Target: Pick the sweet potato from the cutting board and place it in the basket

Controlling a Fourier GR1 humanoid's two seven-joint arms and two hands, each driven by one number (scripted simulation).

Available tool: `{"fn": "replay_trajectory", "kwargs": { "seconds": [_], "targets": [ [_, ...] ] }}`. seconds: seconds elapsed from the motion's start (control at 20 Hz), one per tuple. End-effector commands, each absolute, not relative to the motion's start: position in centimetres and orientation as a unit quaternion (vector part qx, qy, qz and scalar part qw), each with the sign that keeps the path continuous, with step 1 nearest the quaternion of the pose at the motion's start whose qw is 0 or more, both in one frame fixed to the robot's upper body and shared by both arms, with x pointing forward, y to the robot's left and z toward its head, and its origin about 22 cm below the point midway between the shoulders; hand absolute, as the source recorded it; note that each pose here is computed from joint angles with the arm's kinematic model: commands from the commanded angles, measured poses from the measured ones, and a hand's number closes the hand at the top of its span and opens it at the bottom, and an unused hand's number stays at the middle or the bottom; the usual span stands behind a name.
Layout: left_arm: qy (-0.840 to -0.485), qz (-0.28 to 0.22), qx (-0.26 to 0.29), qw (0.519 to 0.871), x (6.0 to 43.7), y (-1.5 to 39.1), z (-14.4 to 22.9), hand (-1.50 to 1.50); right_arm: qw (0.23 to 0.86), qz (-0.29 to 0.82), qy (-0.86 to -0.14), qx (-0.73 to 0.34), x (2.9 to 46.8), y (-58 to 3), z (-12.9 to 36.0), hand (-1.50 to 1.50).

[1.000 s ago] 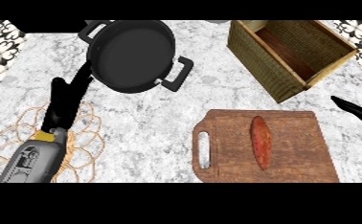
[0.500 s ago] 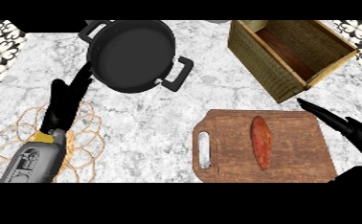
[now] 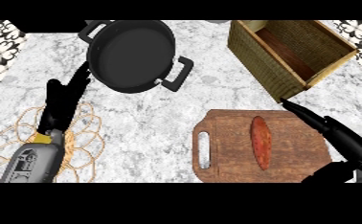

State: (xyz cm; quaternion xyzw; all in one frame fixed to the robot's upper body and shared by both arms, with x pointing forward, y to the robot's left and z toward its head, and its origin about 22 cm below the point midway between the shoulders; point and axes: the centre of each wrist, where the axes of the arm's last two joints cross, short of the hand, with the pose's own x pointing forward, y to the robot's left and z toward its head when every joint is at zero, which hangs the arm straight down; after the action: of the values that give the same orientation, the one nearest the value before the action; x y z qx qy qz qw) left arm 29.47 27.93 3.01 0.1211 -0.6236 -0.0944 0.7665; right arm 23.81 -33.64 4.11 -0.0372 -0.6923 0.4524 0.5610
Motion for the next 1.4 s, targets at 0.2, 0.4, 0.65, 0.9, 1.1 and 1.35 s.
{"fn": "replay_trajectory", "kwargs": {
  "seconds": [0.2,0.4,0.65,0.9,1.1,1.35],
  "targets": [
    [-0.621,-0.094,0.116,0.769,29.2,30.0,0.7,0.0,0.562,0.455,-0.691,-0.029,25.3,-30.5,1.6,-1.5],
    [-0.626,-0.097,0.126,0.764,30.5,28.2,1.7,0.0,0.569,0.468,-0.675,-0.037,26.4,-31.6,3.4,-1.5],
    [-0.624,-0.093,0.122,0.766,28.4,28.7,1.4,0.0,0.576,0.473,-0.666,-0.021,24.8,-29.1,2.0,-1.5],
    [-0.624,-0.098,0.129,0.764,30.0,26.7,2.8,0.0,0.576,0.48,-0.661,-0.014,26.1,-28.3,-2.1,-1.5],
    [-0.622,-0.09,0.126,0.767,29.2,27.1,2.5,0.0,0.586,0.468,-0.661,-0.019,25.1,-30.3,-0.1,-1.5],
    [-0.617,-0.096,0.13,0.77,30.2,27.6,2.0,0.0,0.58,0.477,-0.66,-0.022,25.8,-27.7,-3.2,-1.5]
  ]
}}
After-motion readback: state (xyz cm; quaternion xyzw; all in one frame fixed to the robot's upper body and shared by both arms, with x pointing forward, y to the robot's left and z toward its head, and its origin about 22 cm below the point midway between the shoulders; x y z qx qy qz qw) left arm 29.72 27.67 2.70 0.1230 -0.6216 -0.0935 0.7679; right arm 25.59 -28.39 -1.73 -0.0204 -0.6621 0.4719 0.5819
